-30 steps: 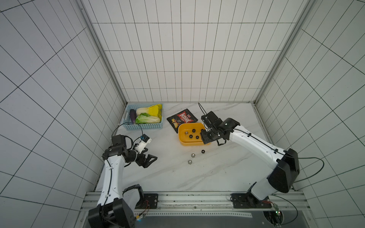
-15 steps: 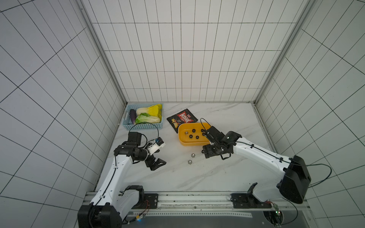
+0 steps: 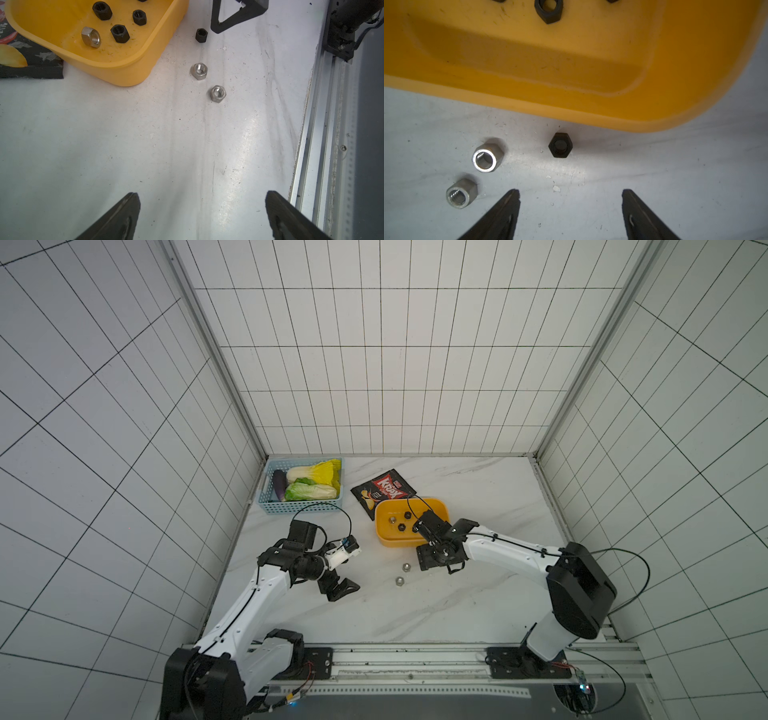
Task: Put the nuts on the desktop into the storage box
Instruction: Pick up the nut from the center of the board.
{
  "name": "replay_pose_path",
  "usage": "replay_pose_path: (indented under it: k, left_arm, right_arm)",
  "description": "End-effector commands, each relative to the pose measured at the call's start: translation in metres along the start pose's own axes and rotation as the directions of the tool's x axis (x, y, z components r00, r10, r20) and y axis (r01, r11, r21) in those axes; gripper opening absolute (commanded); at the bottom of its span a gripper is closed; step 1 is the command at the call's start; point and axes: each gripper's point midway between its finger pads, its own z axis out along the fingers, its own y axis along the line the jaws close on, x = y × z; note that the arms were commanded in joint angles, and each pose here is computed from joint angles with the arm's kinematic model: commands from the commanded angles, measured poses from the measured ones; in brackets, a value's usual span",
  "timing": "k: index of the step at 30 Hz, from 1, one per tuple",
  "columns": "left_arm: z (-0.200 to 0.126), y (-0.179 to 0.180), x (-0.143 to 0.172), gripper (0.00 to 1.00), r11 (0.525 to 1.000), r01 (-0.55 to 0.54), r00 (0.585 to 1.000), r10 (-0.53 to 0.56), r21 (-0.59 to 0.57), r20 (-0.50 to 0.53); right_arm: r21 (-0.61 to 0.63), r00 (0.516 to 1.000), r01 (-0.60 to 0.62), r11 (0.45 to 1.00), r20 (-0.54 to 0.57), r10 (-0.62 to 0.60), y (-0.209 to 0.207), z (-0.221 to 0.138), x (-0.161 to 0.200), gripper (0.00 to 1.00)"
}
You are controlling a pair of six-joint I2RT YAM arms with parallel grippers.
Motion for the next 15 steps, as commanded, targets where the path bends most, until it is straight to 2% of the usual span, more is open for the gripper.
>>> replay_pose_path:
  k: [1, 9, 15]
  left_arm:
    - [0.002, 0.004, -0.002, 0.98, 1.000, -0.018, 1.000, 0.019, -0.023, 0.013]
    - [0.004, 0.002, 0.000, 0.98, 1.000, -0.018, 1.000, 0.018, -0.012, 0.006]
    - [0.004, 0.001, 0.001, 0.98, 1.000, -0.016, 1.000, 0.016, -0.007, -0.002]
  right_arm:
    - [0.044, 1.000, 0.020, 0.999, 0.004, -0.020, -0.003, 0.017, 0.001, 0.76]
    - [0.071, 0.999, 0.042, 0.997, -0.020, -0.041, -0.001, 0.038, -0.002, 0.68]
    - [0.048, 0.998, 0.033, 0.998, -0.046, -0.031, 0.001, 0.052, -0.001, 0.51]
